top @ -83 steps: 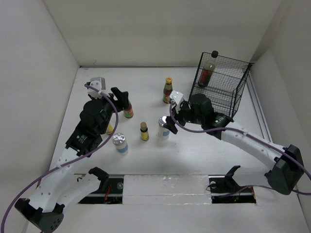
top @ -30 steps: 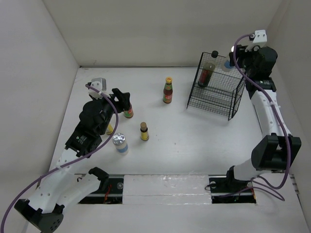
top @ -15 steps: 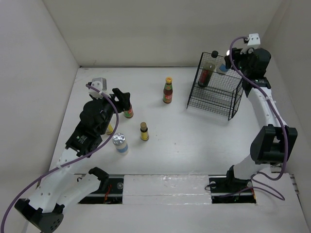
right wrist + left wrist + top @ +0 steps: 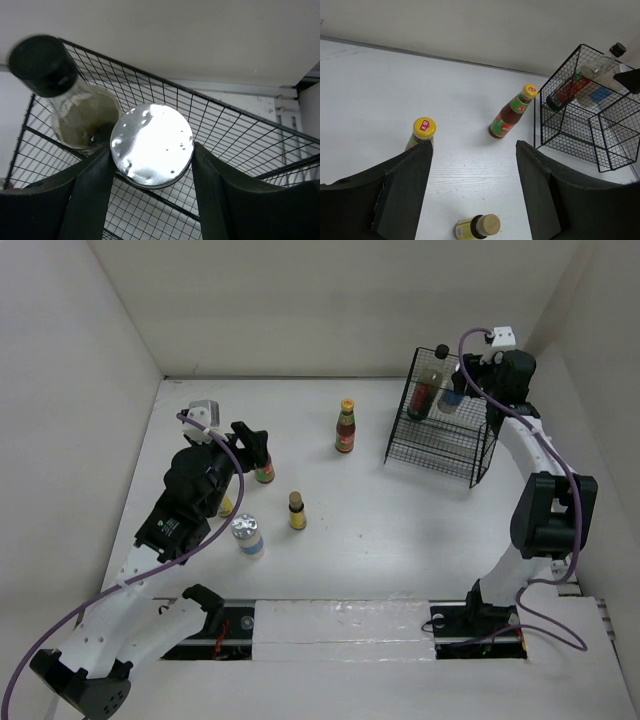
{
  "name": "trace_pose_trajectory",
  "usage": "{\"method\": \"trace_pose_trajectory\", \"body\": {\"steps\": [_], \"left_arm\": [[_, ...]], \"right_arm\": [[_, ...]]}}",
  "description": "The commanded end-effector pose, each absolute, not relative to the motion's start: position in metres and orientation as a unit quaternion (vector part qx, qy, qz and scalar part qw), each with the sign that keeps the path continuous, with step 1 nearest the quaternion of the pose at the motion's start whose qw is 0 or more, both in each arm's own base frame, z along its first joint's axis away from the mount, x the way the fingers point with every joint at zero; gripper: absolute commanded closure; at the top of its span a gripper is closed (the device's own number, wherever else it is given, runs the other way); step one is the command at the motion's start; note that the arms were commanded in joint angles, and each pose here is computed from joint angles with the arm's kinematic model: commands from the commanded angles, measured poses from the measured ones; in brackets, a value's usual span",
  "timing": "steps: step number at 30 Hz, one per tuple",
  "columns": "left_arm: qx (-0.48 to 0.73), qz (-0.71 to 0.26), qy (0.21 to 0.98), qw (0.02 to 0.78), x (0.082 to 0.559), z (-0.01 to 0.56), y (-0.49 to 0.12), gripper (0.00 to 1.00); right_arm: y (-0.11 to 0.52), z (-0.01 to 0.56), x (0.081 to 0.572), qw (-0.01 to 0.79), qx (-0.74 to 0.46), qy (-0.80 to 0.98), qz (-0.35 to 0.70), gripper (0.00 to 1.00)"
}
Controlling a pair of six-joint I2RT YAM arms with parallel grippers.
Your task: Organize the condiment bottles
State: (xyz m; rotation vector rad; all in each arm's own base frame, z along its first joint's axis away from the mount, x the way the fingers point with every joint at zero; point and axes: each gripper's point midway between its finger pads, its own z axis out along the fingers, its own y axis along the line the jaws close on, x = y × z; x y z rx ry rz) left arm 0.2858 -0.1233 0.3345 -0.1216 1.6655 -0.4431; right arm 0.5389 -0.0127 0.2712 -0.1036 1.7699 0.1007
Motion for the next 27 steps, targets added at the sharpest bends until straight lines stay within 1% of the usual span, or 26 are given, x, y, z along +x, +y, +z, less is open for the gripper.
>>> {"method": "trace_pose_trajectory", "body": {"steps": [1, 6, 9, 10, 13, 14, 18, 21, 22, 24, 26, 27], "left_arm": [[-0.062, -0.206, 0.714, 0.666, 0.286, 0.348, -0.122, 0.37], [-0.062, -0.206, 0.714, 0.666, 0.286, 0.348, -0.122, 0.37], [-0.062, -0.206, 0.714, 0.666, 0.286, 0.348, -0.122, 0.37], [-0.062, -0.206, 0.714, 0.666, 0.286, 0.348, -0.122, 0.37], [-0.062, -0.206, 0.714, 0.666, 0.286, 0.348, -0.122, 0.37], [-0.062, -0.206, 0.714, 0.666, 0.286, 0.348, -0.122, 0.37], [-0.062, -0.206, 0.714, 0.666, 0.286, 0.348, -0.122, 0.37], [-0.062, -0.206, 0.714, 0.666, 0.286, 0.348, -0.122, 0.37], [-0.062, -0.206, 0.714, 0.666, 0.286, 0.348, -0.122, 0.37], [-0.066, -0.205, 0.711, 0.67, 0.285, 0.35, -0.119, 0.37], [-0.072, -0.202, 0.707, 0.674, 0.284, 0.353, -0.115, 0.37], [-0.084, -0.201, 0.703, 0.677, 0.284, 0.357, -0.112, 0.37]], "right_arm": [[-0.01, 0.298, 0.558, 0.673, -0.052, 0.736, 0.042, 0.49], [-0.009, 0.279, 0.566, 0.659, -0.048, 0.749, 0.04, 0.48], [-0.009, 0.272, 0.566, 0.652, -0.047, 0.755, 0.041, 0.43], [-0.01, 0.272, 0.567, 0.653, -0.044, 0.756, 0.038, 0.36], [-0.006, 0.276, 0.564, 0.653, -0.045, 0.755, 0.037, 0.26], [-0.008, 0.276, 0.565, 0.653, -0.041, 0.755, 0.033, 0.21], [-0.011, 0.322, 0.548, 0.683, -0.035, 0.729, 0.019, 0.14], [-0.007, 0.346, 0.533, 0.698, -0.036, 0.715, 0.017, 0.14], [-0.002, 0.365, 0.52, 0.711, -0.037, 0.702, 0.016, 0.16], [0.012, 0.379, 0.505, 0.721, -0.044, 0.692, 0.014, 0.17], [0.03, 0.386, 0.481, 0.727, -0.054, 0.684, 0.024, 0.25], [0.057, 0.385, 0.47, 0.726, -0.076, 0.681, 0.048, 0.31]]}}
